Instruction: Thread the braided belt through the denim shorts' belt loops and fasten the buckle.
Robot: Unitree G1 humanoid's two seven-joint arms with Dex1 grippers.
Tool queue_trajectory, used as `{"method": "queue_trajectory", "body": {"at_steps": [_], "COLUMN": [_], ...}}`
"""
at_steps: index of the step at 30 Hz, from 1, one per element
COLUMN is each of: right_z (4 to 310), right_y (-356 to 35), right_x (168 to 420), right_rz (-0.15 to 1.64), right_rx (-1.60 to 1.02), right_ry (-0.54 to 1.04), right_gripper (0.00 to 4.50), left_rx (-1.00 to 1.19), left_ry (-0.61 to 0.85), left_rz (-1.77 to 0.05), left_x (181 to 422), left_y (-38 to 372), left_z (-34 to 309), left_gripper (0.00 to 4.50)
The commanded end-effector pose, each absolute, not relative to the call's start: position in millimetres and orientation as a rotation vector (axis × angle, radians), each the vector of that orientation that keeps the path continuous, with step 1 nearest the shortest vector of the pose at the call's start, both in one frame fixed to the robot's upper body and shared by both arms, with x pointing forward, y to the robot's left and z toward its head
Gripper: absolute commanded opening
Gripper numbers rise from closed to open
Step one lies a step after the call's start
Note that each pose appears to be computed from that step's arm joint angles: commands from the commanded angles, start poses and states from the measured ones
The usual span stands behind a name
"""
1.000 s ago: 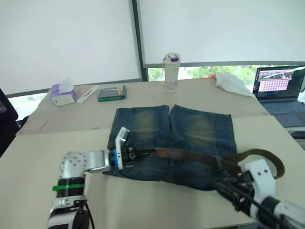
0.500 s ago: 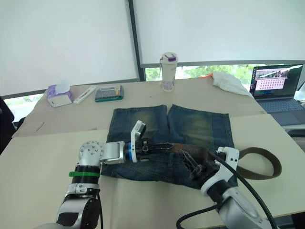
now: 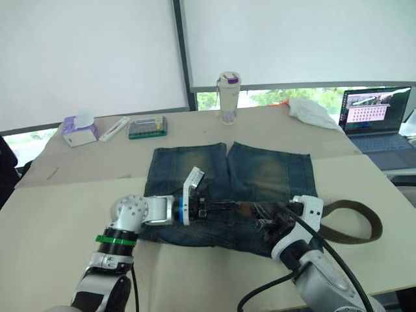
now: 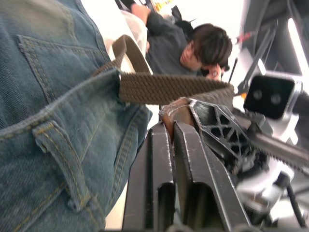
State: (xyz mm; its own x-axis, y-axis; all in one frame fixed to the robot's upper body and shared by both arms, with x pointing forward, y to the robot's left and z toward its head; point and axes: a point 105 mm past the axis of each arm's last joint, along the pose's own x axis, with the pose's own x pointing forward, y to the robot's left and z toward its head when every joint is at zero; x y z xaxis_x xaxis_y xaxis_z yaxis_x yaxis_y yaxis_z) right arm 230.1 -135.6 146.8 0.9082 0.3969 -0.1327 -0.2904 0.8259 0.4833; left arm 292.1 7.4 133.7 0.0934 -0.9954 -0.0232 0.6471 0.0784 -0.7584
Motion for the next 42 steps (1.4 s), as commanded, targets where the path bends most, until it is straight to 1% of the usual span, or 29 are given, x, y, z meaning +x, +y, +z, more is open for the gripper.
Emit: {"method": "queue_trajectory", "body": {"at_steps": [1, 3, 5, 8, 12, 17, 19, 21, 24, 26, 31, 33, 38, 40, 42], "right_z": [135.7, 127.9, 121.6, 109.4, 112.1, 136.3, 140.7, 134.5, 109.9, 103.2, 103.4, 98.3, 101.1, 104.8, 99.1], "right_y": [-147.9, -154.6, -159.9, -167.9, -156.9, -128.7, -126.0, -127.8, -130.1, -128.7, -128.4, -126.9, -105.5, -97.6, -92.5], "right_x": [235.4, 239.8, 245.2, 251.4, 253.6, 252.9, 252.7, 254.2, 256.4, 257.7, 258.1, 258.2, 269.4, 274.0, 277.2], "right_rz": [0.320, 0.295, 0.271, 0.229, 0.285, 0.442, 0.463, 0.447, 0.408, 0.403, 0.397, 0.394, 0.472, 0.507, 0.525], "right_rx": [0.434, 0.417, 0.413, 0.400, 0.461, 0.618, 0.633, 0.604, 0.492, 0.474, 0.488, 0.487, 0.567, 0.642, 0.650], "right_ry": [0.282, 0.312, 0.330, 0.363, 0.343, 0.264, 0.253, 0.281, 0.382, 0.401, 0.390, 0.406, 0.394, 0.381, 0.403], "right_gripper": [0.00, 0.00, 0.00, 0.00, 0.00, 0.00, 0.00, 0.00, 0.00, 0.00, 0.00, 0.00, 0.00, 0.00, 0.00], "left_rx": [-0.372, -0.197, -0.118, 0.058, 0.108, 0.150, 0.163, 0.166, 0.164, 0.166, 0.175, 0.172, 0.151, 0.127, 0.095], "left_ry": [0.381, 0.294, 0.259, 0.235, 0.240, 0.238, 0.240, 0.240, 0.242, 0.245, 0.250, 0.251, 0.260, 0.268, 0.279], "left_rz": [-1.430, -1.484, -1.505, -1.536, -1.518, -1.486, -1.473, -1.466, -1.462, -1.458, -1.454, -1.452, -1.423, -1.410, -1.395], "left_x": [293.5, 287.0, 285.1, 280.8, 281.9, 286.3, 289.0, 290.3, 290.1, 290.7, 291.3, 290.8, 293.3, 294.5, 295.4], "left_y": [18.5, 29.3, 40.0, 51.5, 54.9, 59.0, 59.9, 59.9, 59.5, 61.0, 63.1, 63.2, 63.7, 63.0, 61.9], "left_z": [148.5, 143.1, 138.2, 118.5, 101.4, 90.0, 86.4, 84.2, 82.4, 81.4, 80.1, 79.3, 76.0, 75.9, 76.3], "left_gripper": [1.69, 2.35, 2.35, 2.35, 2.35, 2.35, 2.35, 2.35, 2.35, 2.35, 2.35, 2.35, 2.35, 2.35, 2.35]}}
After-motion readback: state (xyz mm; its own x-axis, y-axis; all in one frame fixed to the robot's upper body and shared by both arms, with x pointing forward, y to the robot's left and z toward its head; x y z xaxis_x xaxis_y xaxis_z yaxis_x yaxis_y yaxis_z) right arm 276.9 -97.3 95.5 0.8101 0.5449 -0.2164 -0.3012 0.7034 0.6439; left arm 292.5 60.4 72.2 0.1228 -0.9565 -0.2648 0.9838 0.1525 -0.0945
